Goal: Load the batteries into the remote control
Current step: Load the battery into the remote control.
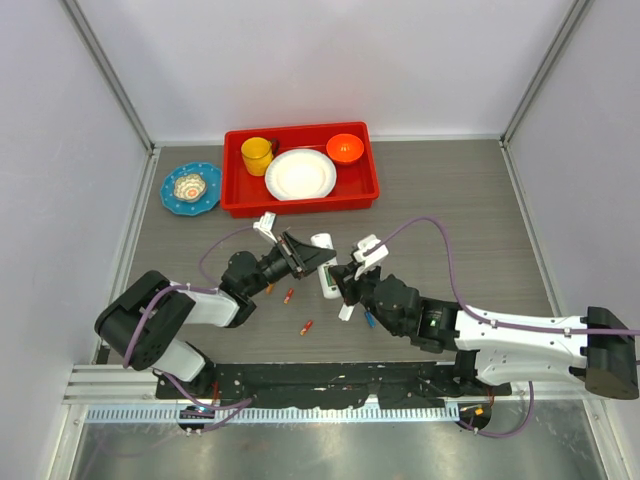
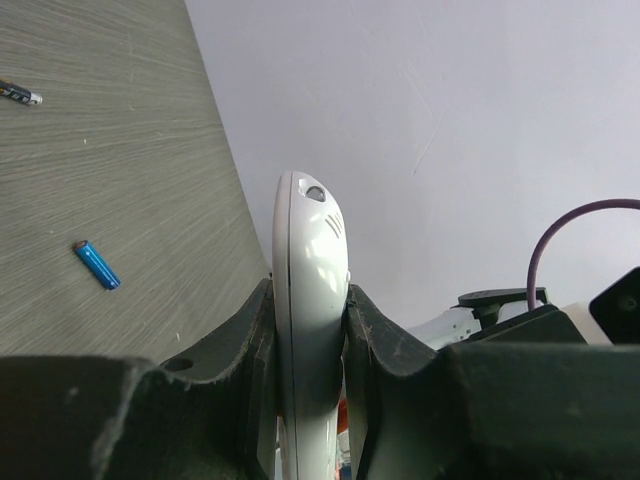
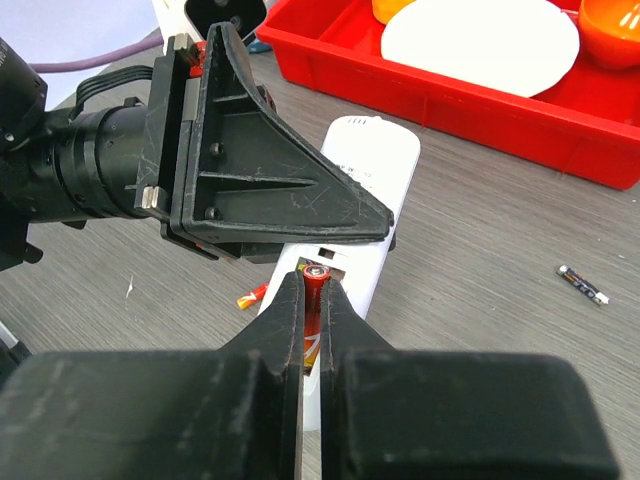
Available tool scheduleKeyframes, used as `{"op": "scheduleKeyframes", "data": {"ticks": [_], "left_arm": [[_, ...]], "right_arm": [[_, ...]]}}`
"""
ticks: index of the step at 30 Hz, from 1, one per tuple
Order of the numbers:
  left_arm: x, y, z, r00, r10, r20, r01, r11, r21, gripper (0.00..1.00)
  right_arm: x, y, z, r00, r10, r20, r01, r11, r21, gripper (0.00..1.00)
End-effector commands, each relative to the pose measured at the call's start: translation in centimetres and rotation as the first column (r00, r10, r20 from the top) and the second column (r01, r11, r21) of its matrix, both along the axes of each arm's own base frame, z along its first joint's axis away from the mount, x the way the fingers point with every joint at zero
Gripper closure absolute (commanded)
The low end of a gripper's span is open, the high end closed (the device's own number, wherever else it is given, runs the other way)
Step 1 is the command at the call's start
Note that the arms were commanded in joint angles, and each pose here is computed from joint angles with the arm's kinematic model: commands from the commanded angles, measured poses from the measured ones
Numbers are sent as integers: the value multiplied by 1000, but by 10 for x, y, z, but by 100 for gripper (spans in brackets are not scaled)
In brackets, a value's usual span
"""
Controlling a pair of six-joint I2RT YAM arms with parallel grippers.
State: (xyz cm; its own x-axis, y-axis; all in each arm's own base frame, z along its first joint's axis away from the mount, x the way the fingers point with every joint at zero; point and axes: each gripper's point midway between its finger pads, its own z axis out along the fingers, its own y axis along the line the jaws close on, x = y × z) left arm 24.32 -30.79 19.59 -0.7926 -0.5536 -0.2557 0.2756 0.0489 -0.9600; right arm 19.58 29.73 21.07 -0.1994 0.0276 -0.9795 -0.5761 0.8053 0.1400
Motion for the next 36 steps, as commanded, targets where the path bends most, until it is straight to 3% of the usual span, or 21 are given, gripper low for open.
{"op": "scheduleKeyframes", "data": {"ticks": [1, 13, 31, 36], "left_arm": [[-10, 10, 81, 963, 47, 265, 7, 980, -198, 100], [-10, 21, 95, 944, 115, 310, -47, 974, -220, 100], [-15, 31, 103, 934, 151, 323, -71, 967, -246, 100], [-16, 30, 102, 936, 144, 321, -66, 968, -243, 100]], "right_arm": [[-7, 7, 0, 998, 27, -64, -28, 999, -17, 99], [-16, 18, -23, 971, 10, -239, -33, 995, -95, 99], [-17, 13, -48, 955, -47, -292, 6, 990, -139, 99], [-15, 15, -47, 955, -53, -292, 10, 989, -145, 92]]}}
